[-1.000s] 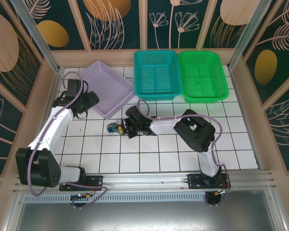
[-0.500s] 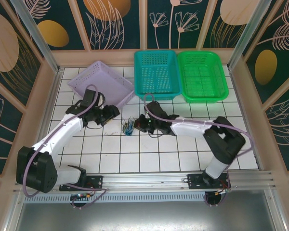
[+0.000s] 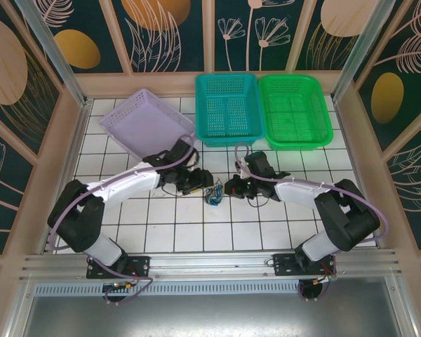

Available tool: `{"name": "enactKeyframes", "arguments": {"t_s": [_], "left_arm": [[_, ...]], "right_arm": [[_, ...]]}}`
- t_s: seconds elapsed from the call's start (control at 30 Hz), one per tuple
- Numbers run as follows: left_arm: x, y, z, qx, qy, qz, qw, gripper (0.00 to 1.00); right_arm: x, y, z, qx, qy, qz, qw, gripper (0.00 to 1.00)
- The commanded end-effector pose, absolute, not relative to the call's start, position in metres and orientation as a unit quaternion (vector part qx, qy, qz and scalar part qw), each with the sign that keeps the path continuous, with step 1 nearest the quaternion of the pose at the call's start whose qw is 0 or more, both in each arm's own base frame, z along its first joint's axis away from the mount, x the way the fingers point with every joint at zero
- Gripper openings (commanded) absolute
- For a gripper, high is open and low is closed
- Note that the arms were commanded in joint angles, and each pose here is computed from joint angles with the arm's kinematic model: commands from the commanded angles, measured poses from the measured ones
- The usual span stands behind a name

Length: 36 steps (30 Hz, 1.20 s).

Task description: Untangle the cables

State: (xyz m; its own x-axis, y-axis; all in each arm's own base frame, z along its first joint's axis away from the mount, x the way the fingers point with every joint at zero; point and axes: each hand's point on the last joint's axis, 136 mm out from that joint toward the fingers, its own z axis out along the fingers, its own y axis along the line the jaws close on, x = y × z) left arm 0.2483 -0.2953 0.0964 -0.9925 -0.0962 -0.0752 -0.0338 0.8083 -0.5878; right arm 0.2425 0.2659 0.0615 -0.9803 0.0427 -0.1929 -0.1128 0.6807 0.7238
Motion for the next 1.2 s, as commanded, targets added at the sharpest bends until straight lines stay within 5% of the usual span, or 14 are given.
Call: {"name": "enactKeyframes", "arguments": {"t_s": [0.0, 0.53, 0.77, 0.93, 1.07, 1.17], "left_arm": [[0.250, -0.314, 0.090, -0.013, 0.954, -0.290, 0.070, 0.56], [0.276, -0.334, 0.037, 0.076, 0.963, -0.234, 0.108, 0.58], [0.271, -0.343, 0.018, 0.076, 0.962, -0.247, 0.090, 0.34], [0.271, -0.325, 0.004, 0.035, 0.974, -0.202, 0.095, 0.00], [0.282, -0.290, 0.020, -0.050, 0.977, -0.146, 0.147, 0.00], [0.288, -0.295, 0.047, -0.088, 0.961, -0.195, 0.173, 0.00]], "right_arm": [[0.242, 0.258, 0.068, -0.027, 0.908, 0.409, 0.091, 0.00], [0.250, 0.243, 0.058, 0.013, 0.907, 0.420, 0.031, 0.00], [0.254, 0.240, 0.052, 0.034, 0.909, 0.414, 0.023, 0.00], [0.257, 0.231, 0.047, 0.070, 0.914, 0.399, 0.023, 0.00], [0.257, 0.207, 0.041, 0.149, 0.917, 0.368, 0.026, 0.00], [0.249, 0.204, 0.050, 0.210, 0.890, 0.405, 0.014, 0.00]]}}
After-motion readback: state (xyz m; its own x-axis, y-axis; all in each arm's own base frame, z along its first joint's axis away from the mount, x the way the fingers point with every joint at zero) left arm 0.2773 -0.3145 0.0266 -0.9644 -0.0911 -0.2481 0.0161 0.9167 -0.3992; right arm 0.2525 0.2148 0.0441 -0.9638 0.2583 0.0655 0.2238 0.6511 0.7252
